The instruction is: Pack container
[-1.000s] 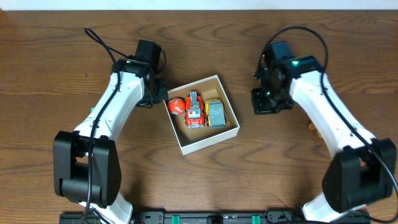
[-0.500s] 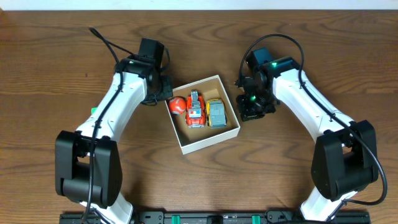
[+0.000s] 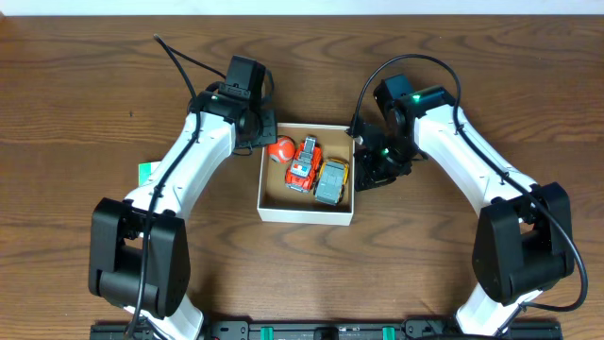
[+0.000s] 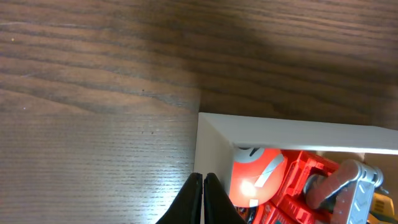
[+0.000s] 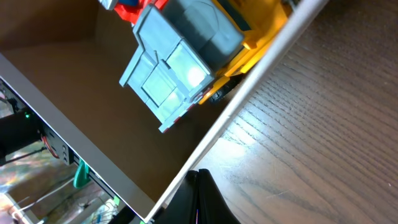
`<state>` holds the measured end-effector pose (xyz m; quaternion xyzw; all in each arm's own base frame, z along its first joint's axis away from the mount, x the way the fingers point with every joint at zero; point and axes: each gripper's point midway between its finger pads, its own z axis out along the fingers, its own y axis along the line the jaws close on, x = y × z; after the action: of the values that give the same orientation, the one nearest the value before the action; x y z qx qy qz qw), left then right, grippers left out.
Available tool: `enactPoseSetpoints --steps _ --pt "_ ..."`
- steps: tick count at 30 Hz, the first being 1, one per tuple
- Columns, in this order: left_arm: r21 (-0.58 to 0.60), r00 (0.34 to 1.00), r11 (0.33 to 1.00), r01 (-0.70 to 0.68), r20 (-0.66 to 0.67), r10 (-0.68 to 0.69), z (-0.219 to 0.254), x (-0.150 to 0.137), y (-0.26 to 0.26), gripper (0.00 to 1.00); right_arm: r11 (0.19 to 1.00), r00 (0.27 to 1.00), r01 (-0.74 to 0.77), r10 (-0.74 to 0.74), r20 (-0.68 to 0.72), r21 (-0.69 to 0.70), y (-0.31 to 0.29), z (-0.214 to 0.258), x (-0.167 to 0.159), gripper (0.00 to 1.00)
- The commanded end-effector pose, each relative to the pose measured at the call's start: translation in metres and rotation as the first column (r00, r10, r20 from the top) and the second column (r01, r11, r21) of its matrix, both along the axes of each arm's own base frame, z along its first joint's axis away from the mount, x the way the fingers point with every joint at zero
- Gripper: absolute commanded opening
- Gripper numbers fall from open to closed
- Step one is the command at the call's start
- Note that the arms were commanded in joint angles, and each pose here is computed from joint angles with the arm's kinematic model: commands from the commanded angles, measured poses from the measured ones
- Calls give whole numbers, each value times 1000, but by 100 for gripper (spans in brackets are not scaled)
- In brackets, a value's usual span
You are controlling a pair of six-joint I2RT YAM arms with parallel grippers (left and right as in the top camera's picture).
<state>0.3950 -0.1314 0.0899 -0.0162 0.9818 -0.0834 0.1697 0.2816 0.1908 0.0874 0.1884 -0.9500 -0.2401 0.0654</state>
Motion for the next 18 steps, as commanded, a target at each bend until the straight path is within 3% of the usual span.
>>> enactPoseSetpoints --steps 1,5,11,12,13,14,16,18 --pt "-31 999 998 49 -22 -50 -4 -7 -12 6 998 999 -31 31 -7 52 10 2 -4 2" --pt "-3 999 999 41 -30 -41 -6 -9 -5 6 999 1000 -32 32 2 27 6 -1 -2 2" --pt "94 999 995 27 -40 -23 9 -13 27 8 975 996 65 -51 74 -212 -37 -15 17 6" --pt "94 999 995 22 -35 -19 14 -13 31 15 958 991 109 -84 105 -266 -49 -15 24 8" --pt "94 1000 996 11 -26 -9 22 -14 37 35 936 983 158 -119 140 -314 -61 -13 31 10" --pt "91 1000 996 -2 -17 3 30 -15 42 46 917 974 199 -146 173 -345 -70 -9 36 11" --pt "98 999 995 -37 16 36 48 -18 56 64 877 946 289 -200 255 -383 -88 8 48 13" --pt "122 996 989 -79 55 73 68 -24 74 72 849 905 371 -241 349 -377 -102 32 58 15"
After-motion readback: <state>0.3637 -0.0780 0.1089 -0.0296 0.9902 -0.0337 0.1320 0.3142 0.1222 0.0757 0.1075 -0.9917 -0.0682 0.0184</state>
